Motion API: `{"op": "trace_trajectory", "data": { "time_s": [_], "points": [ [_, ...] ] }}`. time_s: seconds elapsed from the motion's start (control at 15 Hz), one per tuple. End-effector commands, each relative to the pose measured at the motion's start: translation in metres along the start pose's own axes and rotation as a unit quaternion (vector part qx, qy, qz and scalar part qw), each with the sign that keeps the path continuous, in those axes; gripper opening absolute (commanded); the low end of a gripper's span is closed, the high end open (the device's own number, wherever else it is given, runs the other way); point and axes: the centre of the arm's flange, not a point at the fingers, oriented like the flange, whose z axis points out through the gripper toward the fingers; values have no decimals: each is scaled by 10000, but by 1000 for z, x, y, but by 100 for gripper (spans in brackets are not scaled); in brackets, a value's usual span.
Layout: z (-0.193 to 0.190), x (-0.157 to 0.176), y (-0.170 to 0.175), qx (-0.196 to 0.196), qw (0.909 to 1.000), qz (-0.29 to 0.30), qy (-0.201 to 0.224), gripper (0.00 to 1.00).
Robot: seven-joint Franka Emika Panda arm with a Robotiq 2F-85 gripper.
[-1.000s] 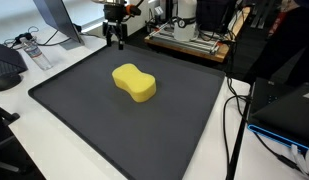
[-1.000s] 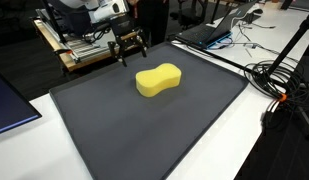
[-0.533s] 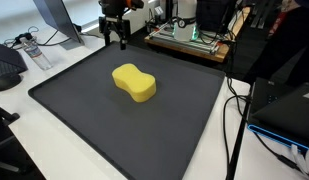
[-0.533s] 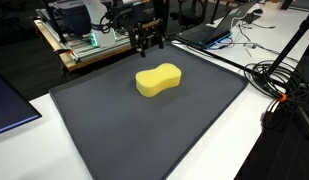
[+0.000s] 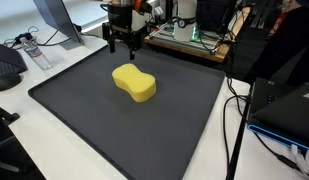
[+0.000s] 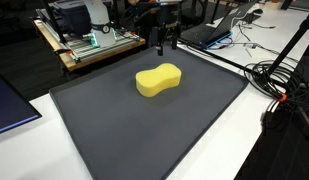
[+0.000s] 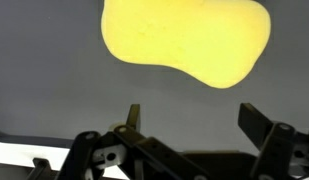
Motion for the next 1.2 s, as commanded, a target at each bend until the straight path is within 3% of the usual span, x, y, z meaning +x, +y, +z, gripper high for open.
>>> {"op": "trace_trajectory", "data": {
  "time_s": [0.0, 0.27, 0.53, 0.67, 0.73, 1.13],
  "points": [
    [-4, 31, -35, -314, 9988, -213, -321, 100],
    [-4, 29, -77, -429, 9967, -565, -404, 100],
    [-6, 5, -107, -711, 9933, -838, -351, 100],
    [-16, -10, -114, -844, 9919, -901, -310, 100],
    [0, 6, -109, -675, 9929, -961, -167, 100],
    [-9, 1, -115, -806, 9917, -988, -138, 100]
  ]
}}
